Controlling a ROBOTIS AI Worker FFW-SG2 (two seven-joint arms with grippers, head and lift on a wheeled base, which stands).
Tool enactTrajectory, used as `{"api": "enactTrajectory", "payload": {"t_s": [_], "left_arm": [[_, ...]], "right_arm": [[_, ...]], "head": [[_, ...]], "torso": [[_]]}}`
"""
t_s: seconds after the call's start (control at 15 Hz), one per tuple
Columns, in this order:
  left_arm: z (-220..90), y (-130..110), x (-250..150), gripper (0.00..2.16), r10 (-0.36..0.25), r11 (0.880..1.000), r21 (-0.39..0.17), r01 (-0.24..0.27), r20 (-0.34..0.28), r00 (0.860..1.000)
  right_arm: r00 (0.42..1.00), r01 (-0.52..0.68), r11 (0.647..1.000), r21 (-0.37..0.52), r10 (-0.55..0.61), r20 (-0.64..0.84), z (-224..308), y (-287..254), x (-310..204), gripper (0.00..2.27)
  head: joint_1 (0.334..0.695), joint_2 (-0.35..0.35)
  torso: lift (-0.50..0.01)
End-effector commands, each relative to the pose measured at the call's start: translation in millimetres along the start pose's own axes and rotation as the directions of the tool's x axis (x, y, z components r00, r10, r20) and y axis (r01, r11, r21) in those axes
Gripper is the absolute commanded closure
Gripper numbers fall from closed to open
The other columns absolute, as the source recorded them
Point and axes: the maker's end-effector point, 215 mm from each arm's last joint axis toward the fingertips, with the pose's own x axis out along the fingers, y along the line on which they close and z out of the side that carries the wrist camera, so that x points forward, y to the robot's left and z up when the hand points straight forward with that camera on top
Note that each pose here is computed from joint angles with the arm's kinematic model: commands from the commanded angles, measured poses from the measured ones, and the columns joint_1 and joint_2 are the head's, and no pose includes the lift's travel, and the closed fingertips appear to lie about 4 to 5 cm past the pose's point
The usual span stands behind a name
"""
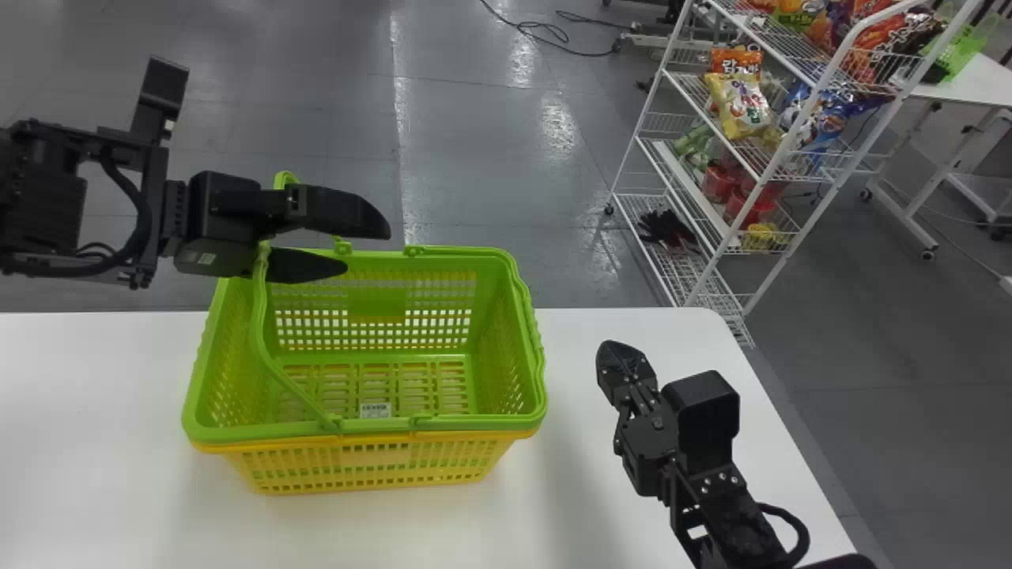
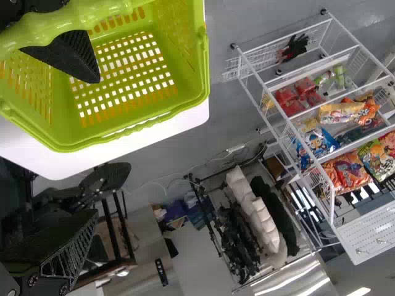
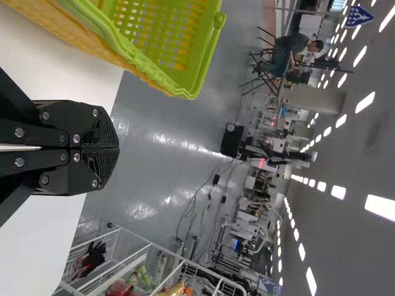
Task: Grasp handle with right gripper to insert into left gripper then lift and swing left to center
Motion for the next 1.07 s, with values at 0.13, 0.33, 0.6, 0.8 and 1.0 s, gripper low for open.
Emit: {"api": "enactTrajectory", "payload": {"t_s": [0.13,0.33,0.6,0.8,1.0], "left_arm": [[-5.1,2.6,0.4,0.04,-0.002,1.000,-0.008,0.002,-0.001,1.000],[-6.0,2.8,-0.5,0.04,-0.006,1.000,-0.010,0.006,0.001,1.000],[-9.2,3.4,-0.4,0.04,-0.012,1.000,-0.016,0.012,0.002,1.000],[-9.8,2.1,-0.6,0.04,-0.015,1.000,-0.013,0.015,0.003,1.000],[-13.1,3.6,-1.4,0.04,-0.020,1.000,-0.020,0.021,0.006,1.000]], "right_arm": [[0.999,-0.029,0.999,-0.035,0.028,-0.030,-7.4,16.2,17.7,2.17],[0.998,-0.051,0.997,-0.056,0.049,-0.047,-8.9,26.4,27.4,2.17],[0.996,-0.067,0.995,-0.071,0.063,-0.058,-8.7,35.7,38.0,2.17],[0.996,-0.078,0.994,-0.074,0.074,-0.057,-6.6,42.2,40.8,2.16],[0.995,-0.082,0.994,-0.073,0.078,-0.057,-4.3,44.9,43.1,2.17]], "head": [[0.695,-0.212],[0.695,-0.199],[0.695,-0.183],[0.695,-0.176],[0.695,-0.169]], "torso": [[-0.093],[-0.093],[-0.093],[-0.093],[-0.093]]}}
